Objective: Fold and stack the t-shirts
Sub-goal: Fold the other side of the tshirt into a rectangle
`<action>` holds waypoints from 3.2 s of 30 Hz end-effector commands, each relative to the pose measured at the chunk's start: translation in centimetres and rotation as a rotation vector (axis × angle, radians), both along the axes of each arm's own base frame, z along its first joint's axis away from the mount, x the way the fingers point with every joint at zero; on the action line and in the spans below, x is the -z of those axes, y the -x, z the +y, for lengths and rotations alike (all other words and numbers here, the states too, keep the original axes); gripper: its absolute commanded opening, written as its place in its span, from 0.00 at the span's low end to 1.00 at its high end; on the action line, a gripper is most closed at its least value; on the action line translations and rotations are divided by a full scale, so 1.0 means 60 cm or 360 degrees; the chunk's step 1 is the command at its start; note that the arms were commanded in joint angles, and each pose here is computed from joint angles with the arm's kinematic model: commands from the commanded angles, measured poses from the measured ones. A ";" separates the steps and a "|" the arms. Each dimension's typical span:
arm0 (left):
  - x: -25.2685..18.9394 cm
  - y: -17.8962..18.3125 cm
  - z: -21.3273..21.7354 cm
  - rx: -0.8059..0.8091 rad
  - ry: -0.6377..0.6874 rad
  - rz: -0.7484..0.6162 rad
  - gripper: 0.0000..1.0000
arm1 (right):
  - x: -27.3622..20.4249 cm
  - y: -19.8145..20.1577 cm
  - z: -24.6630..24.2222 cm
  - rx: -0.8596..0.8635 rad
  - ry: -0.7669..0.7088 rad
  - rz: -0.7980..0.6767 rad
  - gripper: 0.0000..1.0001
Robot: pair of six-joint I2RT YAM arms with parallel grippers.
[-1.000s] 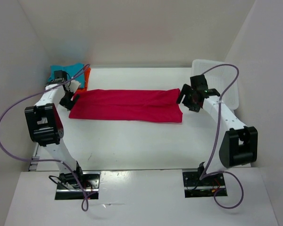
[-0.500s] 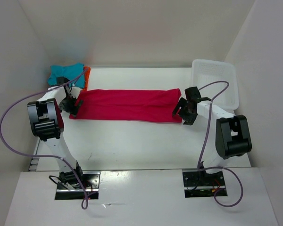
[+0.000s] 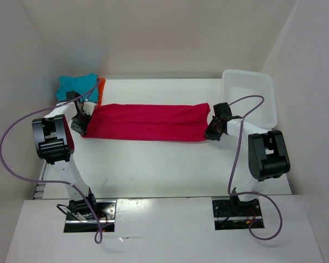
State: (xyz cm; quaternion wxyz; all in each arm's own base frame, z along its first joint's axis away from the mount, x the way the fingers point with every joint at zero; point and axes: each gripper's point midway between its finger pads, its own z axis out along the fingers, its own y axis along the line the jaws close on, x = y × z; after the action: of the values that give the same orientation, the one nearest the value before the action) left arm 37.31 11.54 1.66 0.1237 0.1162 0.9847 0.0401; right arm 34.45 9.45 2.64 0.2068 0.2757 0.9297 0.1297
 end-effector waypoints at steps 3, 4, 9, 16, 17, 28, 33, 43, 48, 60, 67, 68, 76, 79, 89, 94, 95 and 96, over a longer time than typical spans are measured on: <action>0.020 0.112 -0.033 0.0093 0.0105 0.0256 0.00 | 0.022 0.056 -0.042 0.0085 0.0134 0.0184 0.02; 0.014 0.132 -0.021 0.0150 0.0028 0.0298 0.00 | 0.017 0.056 -0.052 0.0092 0.0162 0.0175 0.02; -0.024 0.249 0.005 0.0424 -0.0281 0.0584 0.23 | 0.009 0.062 -0.078 0.0120 0.0269 0.0171 0.02; -0.148 0.096 0.036 0.0229 -0.0341 0.0059 0.86 | 0.003 0.059 -0.088 0.0127 0.0322 0.0168 0.02; -0.157 0.071 0.029 0.0221 -0.0317 -0.0015 0.88 | 0.000 0.061 -0.092 0.0135 0.0339 0.0165 0.02; -0.089 -0.064 -0.052 0.0308 -0.0036 -0.0221 0.91 | 0.006 0.059 -0.089 0.0081 0.0366 0.0182 0.03; -0.032 -0.042 -0.048 0.0300 -0.0078 -0.0089 0.84 | 0.021 0.065 -0.085 0.0061 0.0375 0.0228 0.04; 0.017 0.062 0.024 0.0271 -0.0330 0.0164 0.24 | 0.030 0.045 -0.058 -0.0098 0.0515 0.0278 0.00; -0.010 0.047 0.036 0.0168 -0.0409 0.0057 0.78 | 0.042 0.080 -0.051 -0.0112 0.0479 0.0334 0.00; -0.427 -0.185 -0.210 0.0501 -0.0047 -0.1157 0.94 | 0.031 0.124 -0.010 -0.0122 0.0376 0.0364 0.02; -0.270 -0.060 -0.608 0.1525 0.0540 -0.0670 0.94 | 0.003 0.092 -0.036 -0.0050 0.0526 0.0267 0.28; -0.254 -0.042 -0.646 0.1603 0.0539 -0.0638 0.94 | -0.001 0.087 -0.051 -0.0027 0.0567 0.0263 0.32; -0.179 -0.016 -0.717 0.1606 0.0672 -0.0464 0.94 | -0.019 0.080 -0.092 0.0061 0.0592 0.0249 0.47; -0.160 -0.026 -0.736 0.1544 0.0703 -0.0428 0.93 | -0.034 0.073 -0.087 0.0049 0.0568 0.0203 0.50; -0.126 -0.054 -0.830 0.1458 0.0910 -0.0358 0.78 | -0.045 0.075 -0.081 0.0042 0.0527 0.0169 0.51; -0.100 -0.072 -0.836 0.1383 0.0830 -0.0357 0.69 | -0.045 0.076 -0.079 0.0036 0.0514 0.0171 0.51; -0.099 -0.075 -0.834 0.1374 0.0810 -0.0364 0.67 | -0.045 0.076 -0.079 0.0036 0.0514 0.0171 0.51; -0.100 -0.081 -0.833 0.1368 0.0792 -0.0388 0.66 | -0.045 0.076 -0.079 0.0036 0.0514 0.0171 0.51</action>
State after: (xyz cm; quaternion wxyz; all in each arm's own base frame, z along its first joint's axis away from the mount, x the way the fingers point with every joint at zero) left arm 40.92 -38.18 6.76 0.2480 0.4895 0.7997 -0.2435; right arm 29.15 4.86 3.83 0.1811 0.2549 0.9489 -0.0422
